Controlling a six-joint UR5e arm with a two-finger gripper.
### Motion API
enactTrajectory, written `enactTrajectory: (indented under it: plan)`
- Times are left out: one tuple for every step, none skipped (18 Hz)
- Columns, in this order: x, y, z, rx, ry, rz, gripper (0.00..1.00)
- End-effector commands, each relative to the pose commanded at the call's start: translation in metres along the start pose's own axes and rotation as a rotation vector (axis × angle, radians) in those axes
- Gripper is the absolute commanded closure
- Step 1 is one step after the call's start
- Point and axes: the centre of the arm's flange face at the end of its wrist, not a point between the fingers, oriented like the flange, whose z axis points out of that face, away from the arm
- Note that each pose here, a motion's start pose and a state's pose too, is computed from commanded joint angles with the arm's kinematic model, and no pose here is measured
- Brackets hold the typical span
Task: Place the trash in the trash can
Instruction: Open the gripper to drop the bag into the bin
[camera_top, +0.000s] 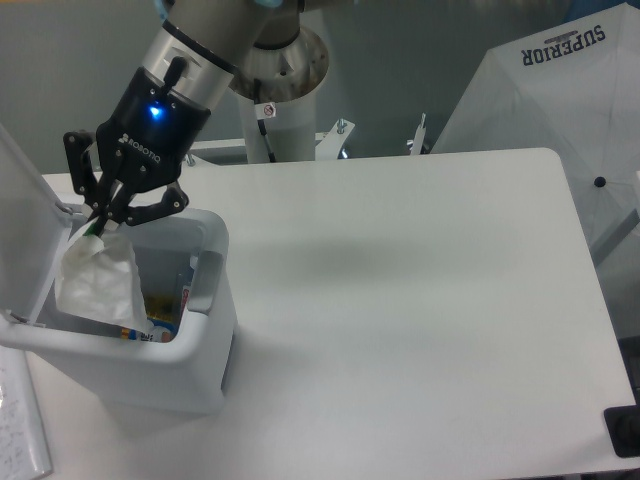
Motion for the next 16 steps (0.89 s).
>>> enactTrajectory:
  plan:
    - [-0.002,0.006,0.004,-0.009,0.004,0.010,0.38]
    - [-0.004,0.011,0.006,-0.016,0.006,0.029,0.20]
    - [-0.004,0.016,0.009,-0.022,0.009,0.051,0.04]
    - [-0.004,0.019,0.010,-0.026,0.011,0.067,0.01]
    - [-0.004,0.020,0.010,-0.027,0.012,0.070,0.01]
    - [-0.005,0.019,0.009,-0.026,0.010,0.070,0.00]
    - [-0.005,0.018,0.009,-0.024,0.009,0.071,0.00]
    - [-0.005,0.017,0.007,-0.021,0.006,0.068,0.00]
    - [-0.005,0.015,0.004,-0.016,0.002,0.068,0.00]
    - [-0.002,0.013,-0.001,-0.009,-0.002,0.073,0.00]
    - [0.000,0.012,-0.005,-0.004,-0.005,0.078,0.00]
    - [-0.002,0.012,-0.008,0.000,-0.011,0.082,0.00]
    - [-0.010,0.011,-0.013,0.006,-0.023,0.076,0.00]
    - [-0.024,0.011,-0.022,0.018,-0.047,0.062,0.00]
    - [-0.038,0.009,-0.030,0.028,-0.069,0.060,0.00]
    - [-0.051,0.006,-0.037,0.034,-0.091,0.076,0.00]
